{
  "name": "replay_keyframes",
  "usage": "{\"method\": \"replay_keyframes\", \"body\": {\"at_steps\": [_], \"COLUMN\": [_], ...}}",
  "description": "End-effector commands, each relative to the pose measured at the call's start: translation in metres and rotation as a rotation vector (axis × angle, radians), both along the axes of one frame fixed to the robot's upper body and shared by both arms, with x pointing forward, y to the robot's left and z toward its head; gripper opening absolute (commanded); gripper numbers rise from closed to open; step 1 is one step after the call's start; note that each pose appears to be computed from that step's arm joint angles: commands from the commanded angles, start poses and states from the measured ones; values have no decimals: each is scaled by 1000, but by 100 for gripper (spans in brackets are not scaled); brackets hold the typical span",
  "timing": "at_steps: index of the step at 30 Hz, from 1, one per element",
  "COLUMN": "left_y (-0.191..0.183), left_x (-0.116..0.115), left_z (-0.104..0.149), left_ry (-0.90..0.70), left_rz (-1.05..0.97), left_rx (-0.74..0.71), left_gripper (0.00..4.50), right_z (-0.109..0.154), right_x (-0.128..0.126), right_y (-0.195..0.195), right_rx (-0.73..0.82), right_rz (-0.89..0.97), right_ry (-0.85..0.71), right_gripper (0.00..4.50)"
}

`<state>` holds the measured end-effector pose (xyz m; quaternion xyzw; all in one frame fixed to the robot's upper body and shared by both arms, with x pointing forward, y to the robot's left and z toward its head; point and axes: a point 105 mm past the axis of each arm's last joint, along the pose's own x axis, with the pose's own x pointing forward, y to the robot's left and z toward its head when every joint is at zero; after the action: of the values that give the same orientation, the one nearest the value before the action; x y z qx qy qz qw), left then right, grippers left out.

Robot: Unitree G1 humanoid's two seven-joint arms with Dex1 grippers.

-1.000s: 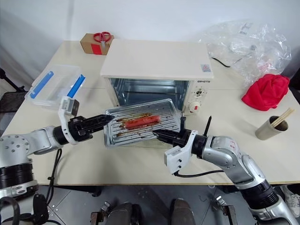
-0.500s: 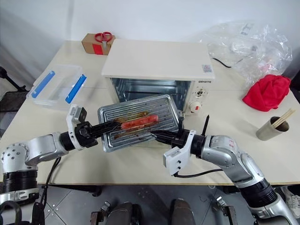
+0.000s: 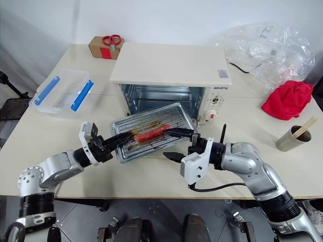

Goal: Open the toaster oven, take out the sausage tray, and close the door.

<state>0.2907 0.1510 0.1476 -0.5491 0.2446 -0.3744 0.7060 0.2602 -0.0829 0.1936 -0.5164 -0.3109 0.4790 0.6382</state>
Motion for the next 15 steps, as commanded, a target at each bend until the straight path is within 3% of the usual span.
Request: {"method": "replay_keyframes", "body": {"at_steps": [1,5,6,9,15], "left_y": [17,39,44,65,92], "left_x": [-12,-35,-40,-56,-86], "left_z": [11,7,7,9,-13], "left_ry": [-74,-98,-109,-154,-76], "left_rz": [20,21,37,121,246], "left_rx": [-63,-104,-121,-173,-162], "left_gripper": [0,0,0,0,0], "right_z": [8,1,0,-11,-29], "right_x": [4,11,13,20,28], "right_y": [-28,-65,-74,-96,-116], "right_rx": [29,121,150,181,196], "right_rz": [-47,-146,-174,-257,-332], "right_ry": [10,181,218,295,349], "right_gripper": [387,387,369,300,85]}}
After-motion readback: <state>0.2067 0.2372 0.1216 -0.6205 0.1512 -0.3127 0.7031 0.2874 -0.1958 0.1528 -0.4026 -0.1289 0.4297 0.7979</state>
